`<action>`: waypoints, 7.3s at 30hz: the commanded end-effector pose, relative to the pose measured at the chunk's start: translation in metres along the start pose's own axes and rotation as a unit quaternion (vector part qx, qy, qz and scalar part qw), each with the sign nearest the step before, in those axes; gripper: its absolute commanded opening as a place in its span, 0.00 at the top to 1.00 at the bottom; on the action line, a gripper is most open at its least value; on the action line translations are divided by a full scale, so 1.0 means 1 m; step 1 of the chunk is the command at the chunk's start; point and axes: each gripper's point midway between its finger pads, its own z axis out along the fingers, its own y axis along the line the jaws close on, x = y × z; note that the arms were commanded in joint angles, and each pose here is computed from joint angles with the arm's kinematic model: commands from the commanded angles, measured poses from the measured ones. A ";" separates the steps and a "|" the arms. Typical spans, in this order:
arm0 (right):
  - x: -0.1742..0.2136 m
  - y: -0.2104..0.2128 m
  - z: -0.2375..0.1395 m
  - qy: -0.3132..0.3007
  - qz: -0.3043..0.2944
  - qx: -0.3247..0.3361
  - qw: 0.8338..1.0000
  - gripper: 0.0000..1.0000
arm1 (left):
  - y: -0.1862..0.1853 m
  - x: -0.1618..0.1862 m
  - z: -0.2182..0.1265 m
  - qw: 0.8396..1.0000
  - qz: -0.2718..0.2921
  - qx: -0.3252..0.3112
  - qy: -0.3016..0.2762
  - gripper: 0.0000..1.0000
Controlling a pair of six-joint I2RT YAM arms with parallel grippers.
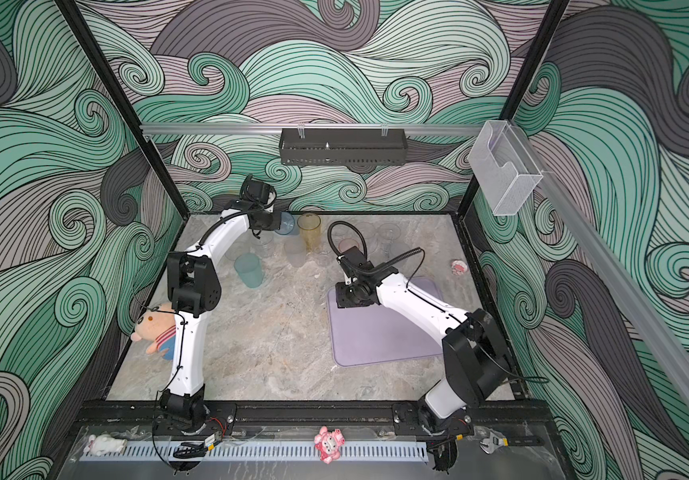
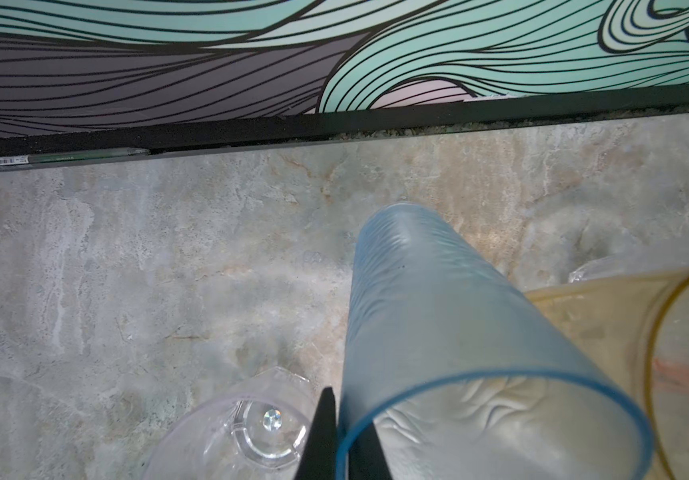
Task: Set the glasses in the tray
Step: 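Lift the blue cup with the left gripper and carry it toward the tray, then bring the blue cup to the right gripper while the right gripper closes on it, then open the left gripper and draw it back while the right gripper holds the blue cup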
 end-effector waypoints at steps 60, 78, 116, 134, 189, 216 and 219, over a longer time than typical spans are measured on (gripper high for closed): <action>0.051 0.088 0.095 0.106 0.054 -0.099 0.988 0.50 | -0.031 0.061 -0.279 0.989 -0.006 0.047 -0.138 1.00; 0.014 0.021 -0.023 -0.003 0.077 -0.087 0.993 0.48 | -0.027 0.132 -0.260 1.000 0.011 0.026 0.001 1.00; -0.045 0.105 -0.050 -0.069 0.030 -0.111 0.991 0.45 | -0.116 0.157 -0.222 0.997 0.010 0.052 0.062 1.00; -0.049 0.094 -0.048 -0.080 0.022 -0.069 0.994 0.74 | -0.121 0.140 -0.229 0.999 0.003 0.043 0.018 1.00; -0.007 0.048 -0.043 -0.045 0.008 -0.023 0.999 1.00 | -0.170 0.168 -0.208 0.985 0.004 0.145 0.093 0.98; -0.007 0.018 -0.037 0.023 -0.019 0.002 1.000 1.00 | -0.160 0.158 -0.223 0.988 0.012 0.143 0.051 0.62; -0.009 0.014 -0.043 0.030 -0.032 0.014 0.999 1.00 | -0.143 0.156 -0.227 0.993 0.013 0.113 0.029 0.61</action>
